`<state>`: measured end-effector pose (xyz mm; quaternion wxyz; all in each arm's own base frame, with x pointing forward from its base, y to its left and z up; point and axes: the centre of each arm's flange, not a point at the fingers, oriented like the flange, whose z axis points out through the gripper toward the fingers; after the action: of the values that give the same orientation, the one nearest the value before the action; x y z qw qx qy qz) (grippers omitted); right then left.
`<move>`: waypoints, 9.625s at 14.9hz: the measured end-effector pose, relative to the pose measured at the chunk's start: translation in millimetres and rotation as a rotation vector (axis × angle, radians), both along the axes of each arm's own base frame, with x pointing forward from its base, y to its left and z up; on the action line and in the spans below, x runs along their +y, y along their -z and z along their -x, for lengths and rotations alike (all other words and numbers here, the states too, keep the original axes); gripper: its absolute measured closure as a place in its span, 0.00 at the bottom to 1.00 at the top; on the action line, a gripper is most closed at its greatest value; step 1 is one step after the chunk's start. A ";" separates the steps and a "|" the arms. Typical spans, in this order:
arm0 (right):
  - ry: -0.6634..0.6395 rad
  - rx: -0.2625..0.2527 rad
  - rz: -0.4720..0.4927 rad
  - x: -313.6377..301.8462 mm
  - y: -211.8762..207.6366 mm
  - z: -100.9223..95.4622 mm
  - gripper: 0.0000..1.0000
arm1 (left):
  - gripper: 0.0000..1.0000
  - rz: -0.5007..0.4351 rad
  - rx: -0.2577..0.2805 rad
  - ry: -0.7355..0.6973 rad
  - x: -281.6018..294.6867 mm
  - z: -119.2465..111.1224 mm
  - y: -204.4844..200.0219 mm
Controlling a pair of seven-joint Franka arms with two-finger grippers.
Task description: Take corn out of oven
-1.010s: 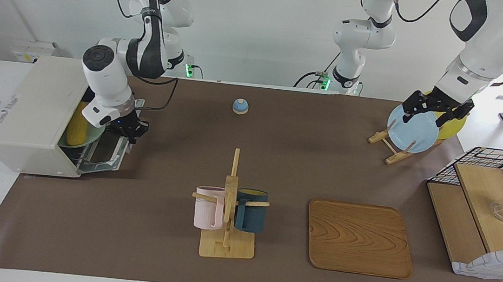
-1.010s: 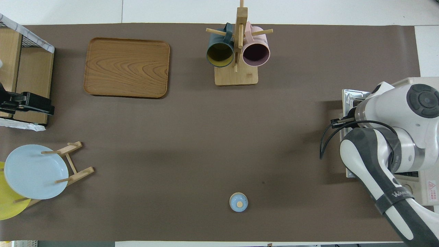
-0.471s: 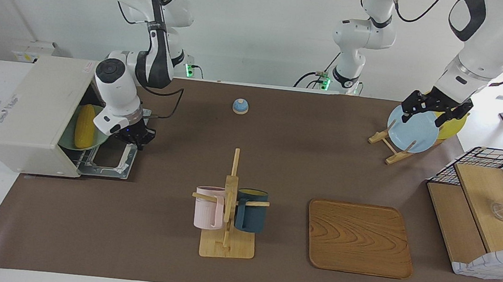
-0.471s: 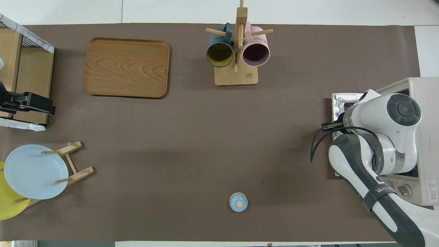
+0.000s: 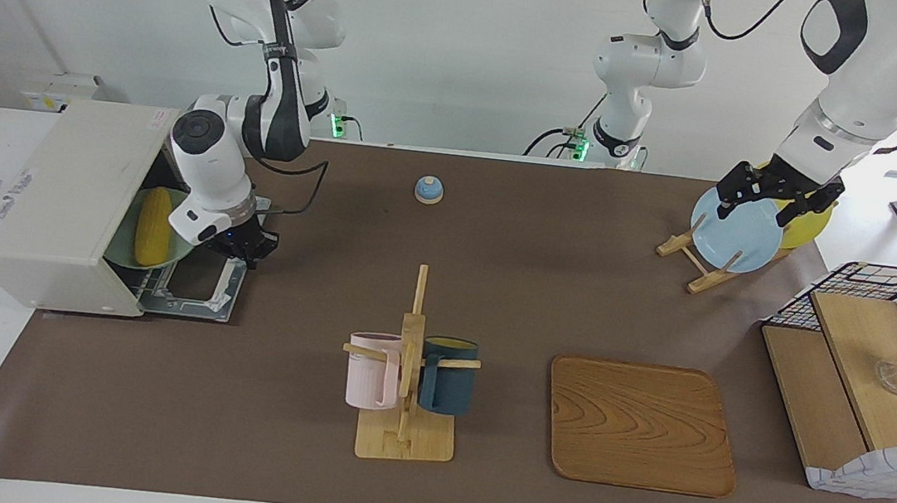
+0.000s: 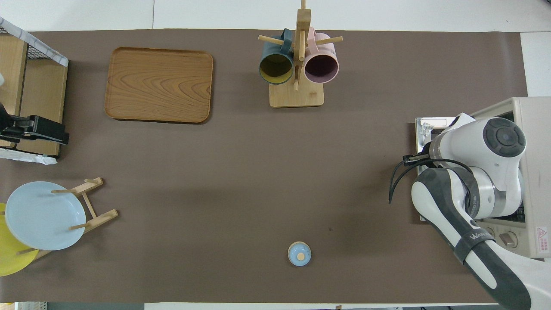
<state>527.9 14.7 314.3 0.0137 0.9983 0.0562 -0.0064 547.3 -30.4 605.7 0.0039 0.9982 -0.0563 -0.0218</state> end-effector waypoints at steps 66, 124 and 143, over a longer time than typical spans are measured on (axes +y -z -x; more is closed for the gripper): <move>0.134 0.049 0.164 411.2 -54.3 31.0 0.97 | 0.00 0.005 -0.035 0.123 -13.0 -11.7 29.3; 0.153 0.093 0.062 9.8 7.6 57.5 0.99 | 0.00 0.198 0.022 0.240 -458.5 82.9 284.6; -0.059 0.162 0.237 -19.8 -112.3 32.2 0.99 | 0.46 0.192 0.003 0.208 -449.4 81.0 295.4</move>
<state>495.7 -5.1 426.6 0.1271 0.9838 0.0855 -0.0929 466.3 -479.8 310.3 0.0974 0.9820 -0.1611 -0.0182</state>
